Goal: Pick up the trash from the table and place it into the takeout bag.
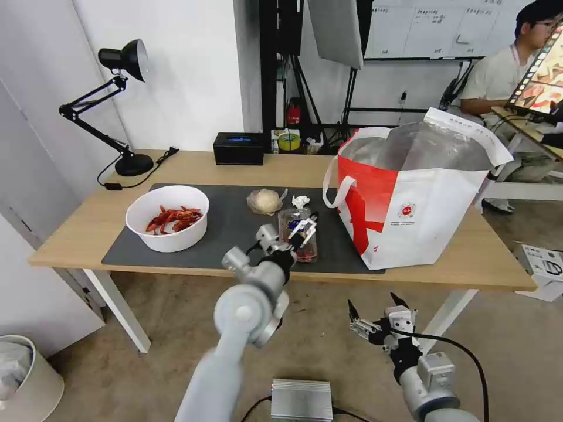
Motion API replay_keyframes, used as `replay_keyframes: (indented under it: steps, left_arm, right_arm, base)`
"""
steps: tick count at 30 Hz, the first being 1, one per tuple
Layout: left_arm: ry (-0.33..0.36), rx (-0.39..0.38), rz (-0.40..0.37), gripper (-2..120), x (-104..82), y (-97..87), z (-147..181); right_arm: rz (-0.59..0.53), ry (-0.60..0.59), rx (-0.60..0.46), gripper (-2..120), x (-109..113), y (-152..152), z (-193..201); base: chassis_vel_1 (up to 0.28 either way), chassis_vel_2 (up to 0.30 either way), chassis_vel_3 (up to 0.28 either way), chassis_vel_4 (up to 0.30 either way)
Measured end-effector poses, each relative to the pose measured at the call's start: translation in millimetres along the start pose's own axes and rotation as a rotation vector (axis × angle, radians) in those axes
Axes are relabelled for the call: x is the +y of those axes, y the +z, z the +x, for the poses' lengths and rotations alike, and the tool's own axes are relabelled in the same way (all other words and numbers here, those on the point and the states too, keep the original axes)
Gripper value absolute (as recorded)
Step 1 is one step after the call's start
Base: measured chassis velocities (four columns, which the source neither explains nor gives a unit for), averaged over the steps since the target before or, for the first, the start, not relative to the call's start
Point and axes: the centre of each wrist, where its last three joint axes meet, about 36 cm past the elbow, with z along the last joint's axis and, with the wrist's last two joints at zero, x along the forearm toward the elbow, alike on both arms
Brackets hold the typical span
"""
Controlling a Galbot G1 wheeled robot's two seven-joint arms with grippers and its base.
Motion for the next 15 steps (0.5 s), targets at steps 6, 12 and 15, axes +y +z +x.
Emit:
replay_keyframes:
  steps: [6,12,15]
  left_arm:
    - [-0.016,-0.061,-0.435,66,31.2,3.8,-14.8]
    - [0.035,-0.054,-0.751,49,53.4,21.3,-14.3]
    - [0.072,-0.059,-0.853,38,59.7,26.1,-16.0]
  right_arm:
    - [-0.004,0.003,-0.001,100,-4.1,0.2,0.6]
    - [-0.007,0.002,-0.001,100,-3.8,2.0,-1.5]
    - [-0.010,-0.001,-0.003,100,-2.4,2.0,-1.6]
  base:
    - [0.000,0.000,0.000,0.000]
    - [0.000,0.000,0.000,0.000]
    - [0.000,0.000,0.000,0.000]
